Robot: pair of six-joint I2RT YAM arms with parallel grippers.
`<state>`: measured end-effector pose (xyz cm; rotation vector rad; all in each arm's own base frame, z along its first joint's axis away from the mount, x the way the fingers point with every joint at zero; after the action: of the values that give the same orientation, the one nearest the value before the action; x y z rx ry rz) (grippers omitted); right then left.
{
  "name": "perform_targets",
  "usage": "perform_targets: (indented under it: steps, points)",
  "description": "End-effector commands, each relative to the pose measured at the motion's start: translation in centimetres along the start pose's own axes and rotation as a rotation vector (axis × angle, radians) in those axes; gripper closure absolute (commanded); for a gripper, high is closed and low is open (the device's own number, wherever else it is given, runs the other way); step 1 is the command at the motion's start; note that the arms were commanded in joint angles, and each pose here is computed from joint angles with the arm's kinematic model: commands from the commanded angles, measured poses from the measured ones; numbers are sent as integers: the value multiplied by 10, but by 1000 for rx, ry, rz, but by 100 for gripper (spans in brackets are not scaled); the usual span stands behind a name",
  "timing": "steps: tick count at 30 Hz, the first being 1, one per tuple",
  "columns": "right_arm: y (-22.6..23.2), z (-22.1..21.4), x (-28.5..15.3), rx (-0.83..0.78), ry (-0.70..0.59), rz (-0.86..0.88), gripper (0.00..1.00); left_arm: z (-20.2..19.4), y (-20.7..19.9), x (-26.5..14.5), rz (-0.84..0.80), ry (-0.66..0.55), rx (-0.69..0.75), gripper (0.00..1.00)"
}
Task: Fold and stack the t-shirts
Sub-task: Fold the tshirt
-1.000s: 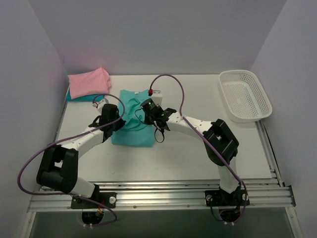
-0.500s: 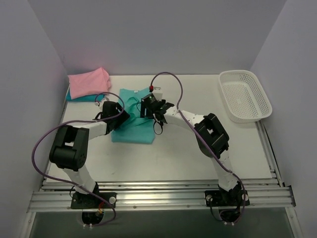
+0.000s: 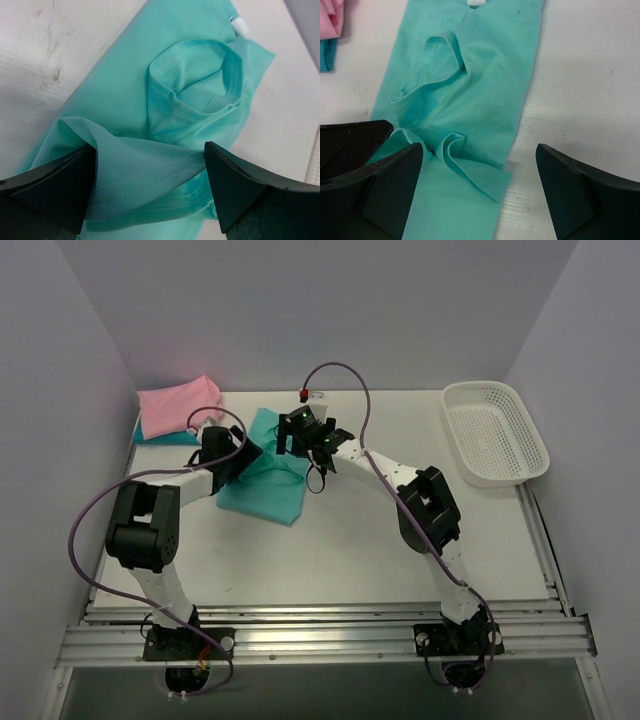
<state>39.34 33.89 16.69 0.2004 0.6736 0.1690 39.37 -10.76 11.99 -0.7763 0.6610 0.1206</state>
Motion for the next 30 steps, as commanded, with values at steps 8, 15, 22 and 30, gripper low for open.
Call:
perform_targets:
  steps: [8, 15, 22, 30]
  points:
    - [15, 66, -42, 15, -138, 46, 8, 68, -55, 3, -120, -81, -33, 6]
    - [15, 80, -53, 35, -153, 88, 8, 59, -60, 74, -188, 206, -123, 6]
    - [9, 87, -60, 61, -154, 139, 8, 50, -44, 116, -118, 339, -104, 6]
    - [49, 54, -38, 100, -71, 341, 86, 55, -39, 109, -62, 304, -37, 6]
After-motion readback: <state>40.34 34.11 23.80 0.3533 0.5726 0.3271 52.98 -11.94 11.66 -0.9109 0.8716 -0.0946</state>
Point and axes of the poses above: each gripper's point midway between its finger pads, its own x axis out along the fingers, its own y axis along the line the jaws close on, z = x × y, the point moved 10 cm from there along -x, back along the fingers
